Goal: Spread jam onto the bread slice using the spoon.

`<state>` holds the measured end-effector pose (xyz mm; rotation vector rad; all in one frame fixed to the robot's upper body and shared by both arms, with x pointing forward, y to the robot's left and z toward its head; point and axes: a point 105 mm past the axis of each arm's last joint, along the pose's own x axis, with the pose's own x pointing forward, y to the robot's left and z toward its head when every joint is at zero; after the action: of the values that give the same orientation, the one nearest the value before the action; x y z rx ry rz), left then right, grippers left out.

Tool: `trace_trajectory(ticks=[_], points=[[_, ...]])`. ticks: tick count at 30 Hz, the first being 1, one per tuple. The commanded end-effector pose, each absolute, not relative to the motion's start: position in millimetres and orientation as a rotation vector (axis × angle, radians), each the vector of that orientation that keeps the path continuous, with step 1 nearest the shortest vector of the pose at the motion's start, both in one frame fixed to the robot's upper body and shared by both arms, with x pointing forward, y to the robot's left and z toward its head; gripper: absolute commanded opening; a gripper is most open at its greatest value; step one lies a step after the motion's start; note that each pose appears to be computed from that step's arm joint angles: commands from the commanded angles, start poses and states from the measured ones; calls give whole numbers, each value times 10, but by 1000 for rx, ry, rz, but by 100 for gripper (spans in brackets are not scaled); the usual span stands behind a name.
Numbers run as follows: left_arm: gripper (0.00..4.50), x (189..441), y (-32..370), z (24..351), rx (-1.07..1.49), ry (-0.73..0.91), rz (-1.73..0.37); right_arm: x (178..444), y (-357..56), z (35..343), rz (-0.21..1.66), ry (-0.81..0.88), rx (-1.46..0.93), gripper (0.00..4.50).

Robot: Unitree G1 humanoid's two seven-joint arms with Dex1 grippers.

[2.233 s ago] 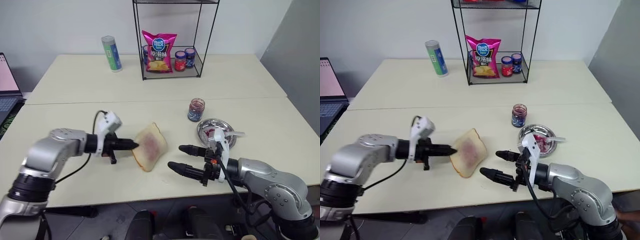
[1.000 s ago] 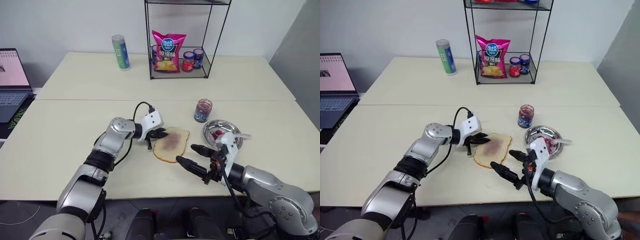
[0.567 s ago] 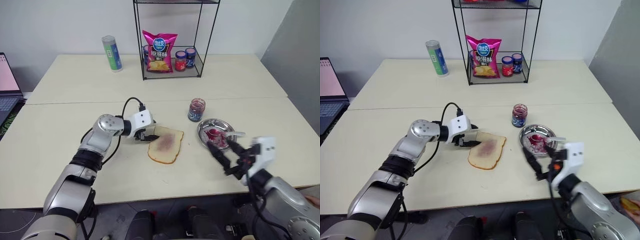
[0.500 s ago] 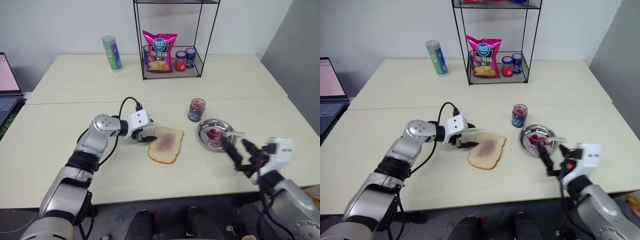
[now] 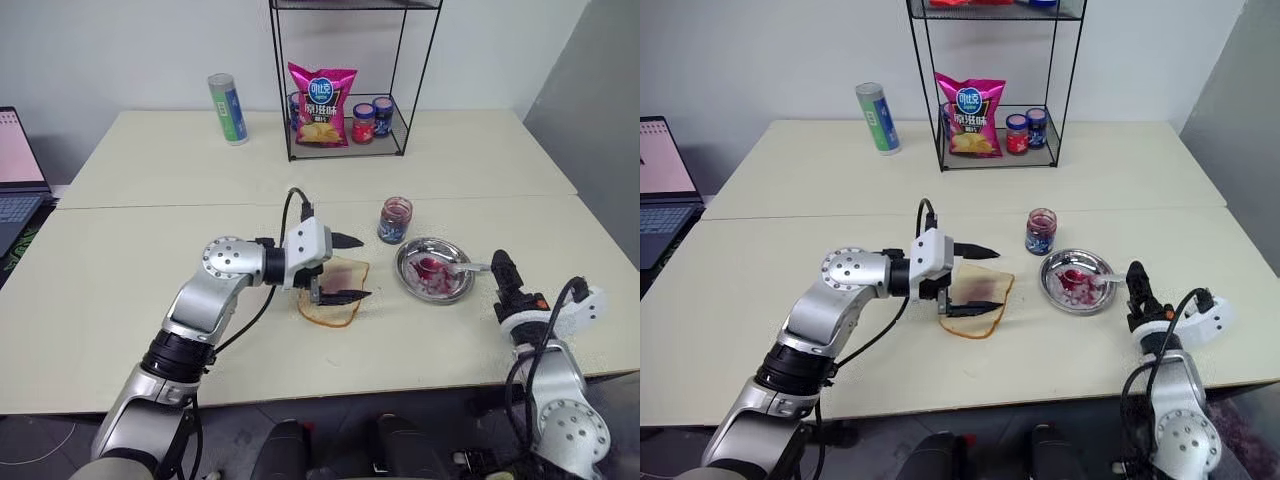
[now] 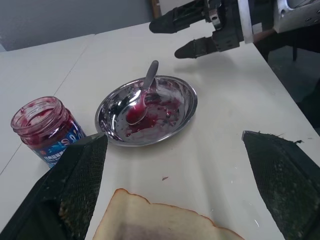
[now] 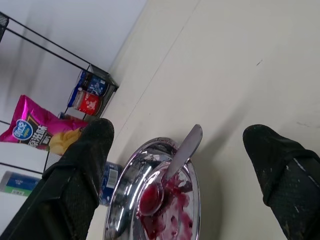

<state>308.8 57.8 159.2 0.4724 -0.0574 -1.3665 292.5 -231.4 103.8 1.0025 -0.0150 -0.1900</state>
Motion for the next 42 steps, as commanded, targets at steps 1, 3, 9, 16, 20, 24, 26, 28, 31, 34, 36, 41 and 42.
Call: trace_trajectory(ticks=[1,3,9,16,20,24,26,28,31,34,36,41,42], points=[[447,3075,578,1655,474,-96,-1308,2989,-2390,1062,-207,-42,1046,450],[447,3032,582,1599,463,-80,-1306,3025,-2393,1044,-204,-31,1071,450],[447,2978,602,1531,444,-70,-1279,3081,-2443,1005,-217,-13,1130,450],[447,2995,530,1545,405,-84,-1256,3229,-2422,1016,-187,8,1127,450],[447,2990,498,1581,395,-91,-1255,3292,-2451,1036,-186,-3,1138,450],[447,2996,485,1610,398,-92,-1251,3341,-2448,1044,-179,-3,1137,450],[447,2998,476,1624,399,-93,-1251,3370,-2433,1048,-174,-3,1151,450],[447,2993,461,1637,399,-94,-1253,3390,-2410,1057,-166,-4,1172,450],[447,2988,451,1651,399,-95,-1255,3399,-2372,1061,-157,1,1194,450],[447,2983,447,1665,398,-95,-1255,3399,-2309,1076,-139,6,1210,450],[447,2977,445,1671,398,-93,-1255,3394,-2259,1088,-125,9,1215,450],[447,2964,437,1673,396,-91,-1256,3385,-2219,1094,-114,14,1214,450],[447,2963,439,1674,395,-90,-1255,3384,-2212,1096,-111,14,1214,450]])
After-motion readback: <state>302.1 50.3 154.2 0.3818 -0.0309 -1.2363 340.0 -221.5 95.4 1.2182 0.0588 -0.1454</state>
